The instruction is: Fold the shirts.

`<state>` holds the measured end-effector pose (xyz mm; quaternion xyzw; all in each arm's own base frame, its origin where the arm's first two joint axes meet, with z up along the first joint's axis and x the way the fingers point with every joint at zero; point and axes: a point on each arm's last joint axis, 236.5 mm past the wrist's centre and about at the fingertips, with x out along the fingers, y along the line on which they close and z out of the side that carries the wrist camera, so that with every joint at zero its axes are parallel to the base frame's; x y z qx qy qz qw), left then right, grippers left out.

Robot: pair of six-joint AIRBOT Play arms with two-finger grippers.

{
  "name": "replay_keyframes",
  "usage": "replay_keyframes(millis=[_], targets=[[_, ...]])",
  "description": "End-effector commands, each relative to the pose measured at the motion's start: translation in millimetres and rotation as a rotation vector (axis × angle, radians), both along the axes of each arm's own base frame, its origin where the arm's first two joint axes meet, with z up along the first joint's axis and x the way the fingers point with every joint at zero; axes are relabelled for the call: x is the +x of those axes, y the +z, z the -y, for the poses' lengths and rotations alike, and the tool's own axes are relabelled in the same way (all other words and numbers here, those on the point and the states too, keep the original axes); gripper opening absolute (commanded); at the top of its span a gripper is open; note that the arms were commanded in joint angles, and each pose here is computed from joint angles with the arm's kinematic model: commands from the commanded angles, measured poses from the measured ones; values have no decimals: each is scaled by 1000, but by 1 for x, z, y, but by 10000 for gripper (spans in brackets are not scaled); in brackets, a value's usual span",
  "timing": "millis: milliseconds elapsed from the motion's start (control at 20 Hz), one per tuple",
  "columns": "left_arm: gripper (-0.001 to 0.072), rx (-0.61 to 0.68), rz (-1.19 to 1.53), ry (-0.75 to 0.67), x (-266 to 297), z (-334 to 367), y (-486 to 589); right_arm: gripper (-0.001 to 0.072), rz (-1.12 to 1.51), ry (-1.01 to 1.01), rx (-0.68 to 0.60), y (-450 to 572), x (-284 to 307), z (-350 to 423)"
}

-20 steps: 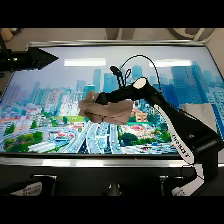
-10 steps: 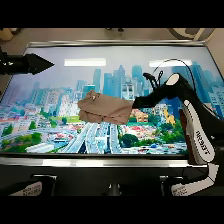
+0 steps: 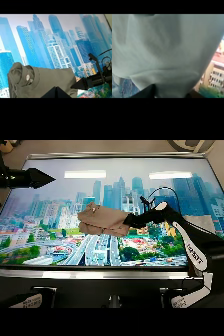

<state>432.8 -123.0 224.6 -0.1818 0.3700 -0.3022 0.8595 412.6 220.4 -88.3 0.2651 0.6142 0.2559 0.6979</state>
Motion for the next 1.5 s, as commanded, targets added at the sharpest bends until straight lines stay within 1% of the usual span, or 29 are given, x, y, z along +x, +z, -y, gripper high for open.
replay_keyframes(millis=[0, 100, 200, 300, 400, 500, 700, 850, 1000, 1150, 1200, 1300, 1400, 1450], targets=[[24, 1, -1, -1, 0, 0, -1, 20, 0, -45, 42, 3, 6, -10], [24, 2, -1, -1, 0, 0, -1, 18, 134, 3, 84, 35, 20, -6], [24, 8, 6, -6, 0, 0, -1, 18, 280, 55, 110, 90, 36, 16], [24, 10, 12, -5, 3, -1, -2, 18, 388, 62, 128, 154, 48, 55], [24, 8, 16, 5, 7, -2, -3, 18, 469, 15, 118, 209, 56, 111], [24, 7, 17, 9, 8, -2, -4, 18, 513, -76, 65, 244, 56, 178], [24, 6, 13, 9, 9, -2, -5, 18, 491, -264, -91, 260, 31, 305], [24, 6, 13, 8, 9, -2, -5, 18, 494, -429, -147, 264, 11, 381], [24, 8, 17, 8, 10, -2, -5, 18, 468, -521, -140, 266, -17, 420], [24, 8, 30, 18, 13, -4, -3, 19, 397, -499, -130, 268, -56, 422], [24, 7, 39, 27, 15, -5, -2, 19, 342, -480, -154, 262, -73, 421], [24, 7, 52, 37, 18, -6, 0, 19, 105, -428, -291, 230, -128, 428], [24, 7, 54, 39, 19, -6, 0, 19, -63, -460, -441, 209, -167, 448], [24, 6, 54, 38, 19, -6, 0, 19, -140, -460, -484, 197, -184, 453]])
